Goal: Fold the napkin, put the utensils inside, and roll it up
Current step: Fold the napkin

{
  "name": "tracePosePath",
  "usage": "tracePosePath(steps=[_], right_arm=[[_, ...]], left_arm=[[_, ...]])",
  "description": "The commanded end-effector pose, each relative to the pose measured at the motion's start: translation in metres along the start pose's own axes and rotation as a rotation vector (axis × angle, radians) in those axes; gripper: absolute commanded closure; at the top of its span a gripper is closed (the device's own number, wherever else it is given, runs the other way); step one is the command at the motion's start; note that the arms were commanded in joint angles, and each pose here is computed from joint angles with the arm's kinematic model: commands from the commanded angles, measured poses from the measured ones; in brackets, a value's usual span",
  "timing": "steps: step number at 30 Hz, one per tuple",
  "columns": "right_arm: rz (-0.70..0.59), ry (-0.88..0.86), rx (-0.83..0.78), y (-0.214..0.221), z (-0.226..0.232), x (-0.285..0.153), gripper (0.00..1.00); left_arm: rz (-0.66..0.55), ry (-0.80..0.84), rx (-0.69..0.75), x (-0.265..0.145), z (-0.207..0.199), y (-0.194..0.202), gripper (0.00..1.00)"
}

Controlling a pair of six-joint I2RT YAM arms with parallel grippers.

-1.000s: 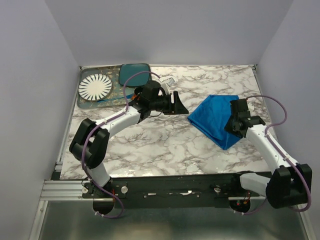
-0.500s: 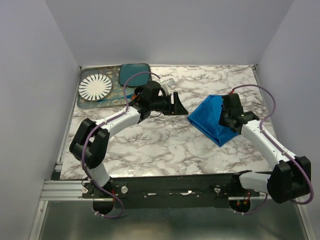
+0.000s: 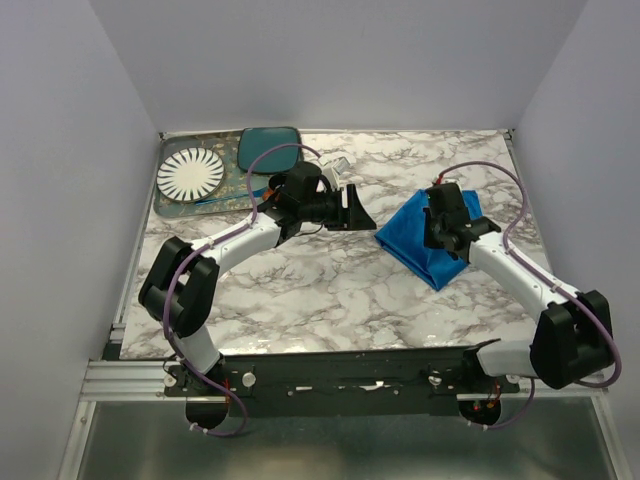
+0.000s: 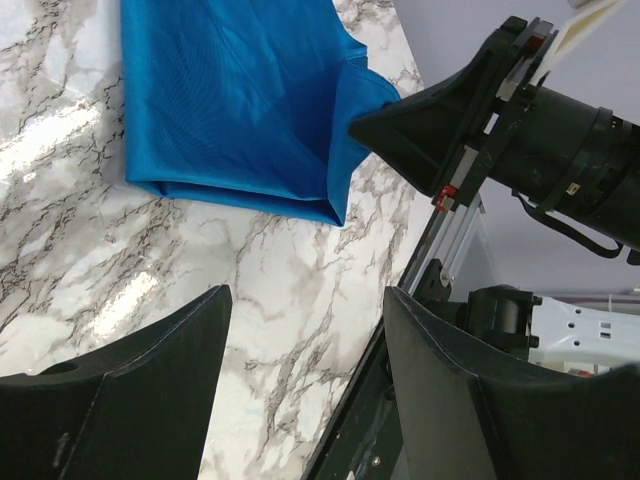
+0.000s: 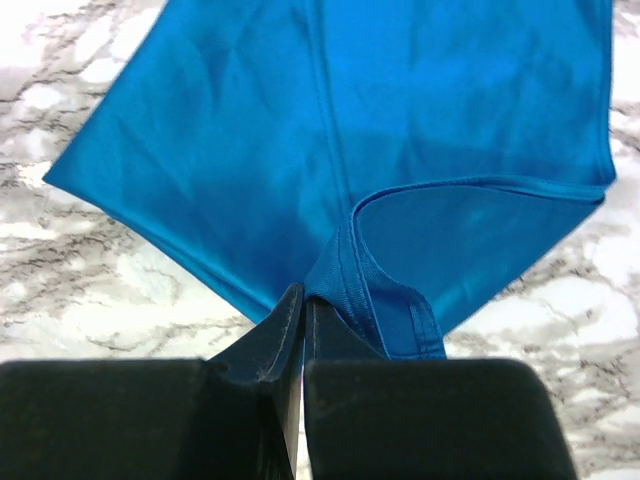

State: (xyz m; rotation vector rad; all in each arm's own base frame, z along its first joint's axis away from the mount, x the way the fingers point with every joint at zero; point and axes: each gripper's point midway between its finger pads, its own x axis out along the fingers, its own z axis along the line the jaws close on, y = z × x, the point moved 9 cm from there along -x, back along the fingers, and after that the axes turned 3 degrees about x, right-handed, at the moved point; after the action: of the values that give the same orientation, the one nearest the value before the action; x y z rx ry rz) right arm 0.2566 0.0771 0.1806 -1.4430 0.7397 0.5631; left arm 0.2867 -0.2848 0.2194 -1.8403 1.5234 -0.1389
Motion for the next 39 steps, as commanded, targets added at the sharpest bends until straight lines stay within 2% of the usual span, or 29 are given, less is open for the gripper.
tracePosePath(steps=[1, 21, 23, 25, 29, 30, 31, 34, 36, 37, 39], right_arm=[[-0.042, -0.060, -0.042, -0.021, 0.016, 0.008, 0.89], [0.082, -0.118, -0.142, -0.019, 0.046, 0.053, 0.85], [0.100, -0.153, -0.148, -0.019, 0.050, 0.054, 0.80], [0.112, -0.199, -0.158, -0.021, 0.056, 0.057, 0.65], [0.113, -0.354, -0.106, -0.034, 0.071, 0.041, 0.51], [0.104, -0.382, -0.091, -0.036, 0.072, 0.033, 0.49], [0.030, -0.428, -0.056, -0.047, 0.070, 0.008, 0.44], [-0.011, -0.401, 0.035, -0.037, 0.052, -0.007, 0.32], [0.050, -0.366, 0.067, -0.016, 0.040, 0.003, 0.31], [0.068, -0.347, 0.080, -0.010, 0.036, 0.007, 0.31], [0.115, -0.293, 0.108, 0.005, 0.026, 0.016, 0.32]], left_arm=[[-0.006, 0.012, 0.017, -0.004, -0.002, -0.003, 0.29], [0.013, 0.001, 0.007, 0.001, 0.007, -0.002, 0.29], [0.014, -0.003, 0.005, 0.001, 0.008, -0.002, 0.29], [0.012, -0.007, 0.012, 0.001, 0.008, -0.002, 0.29], [0.011, -0.068, 0.016, 0.001, 0.015, 0.000, 0.28], [0.002, -0.094, 0.017, 0.002, 0.018, 0.000, 0.28], [0.003, -0.110, 0.019, 0.003, 0.021, 0.001, 0.28], [0.003, -0.139, 0.024, 0.013, 0.022, 0.000, 0.23], [0.012, -0.160, 0.043, 0.024, 0.012, -0.001, 0.18], [-0.011, -0.224, 0.040, 0.032, 0.017, -0.002, 0.16], [-0.014, -0.219, 0.079, 0.046, 0.002, -0.004, 0.18]])
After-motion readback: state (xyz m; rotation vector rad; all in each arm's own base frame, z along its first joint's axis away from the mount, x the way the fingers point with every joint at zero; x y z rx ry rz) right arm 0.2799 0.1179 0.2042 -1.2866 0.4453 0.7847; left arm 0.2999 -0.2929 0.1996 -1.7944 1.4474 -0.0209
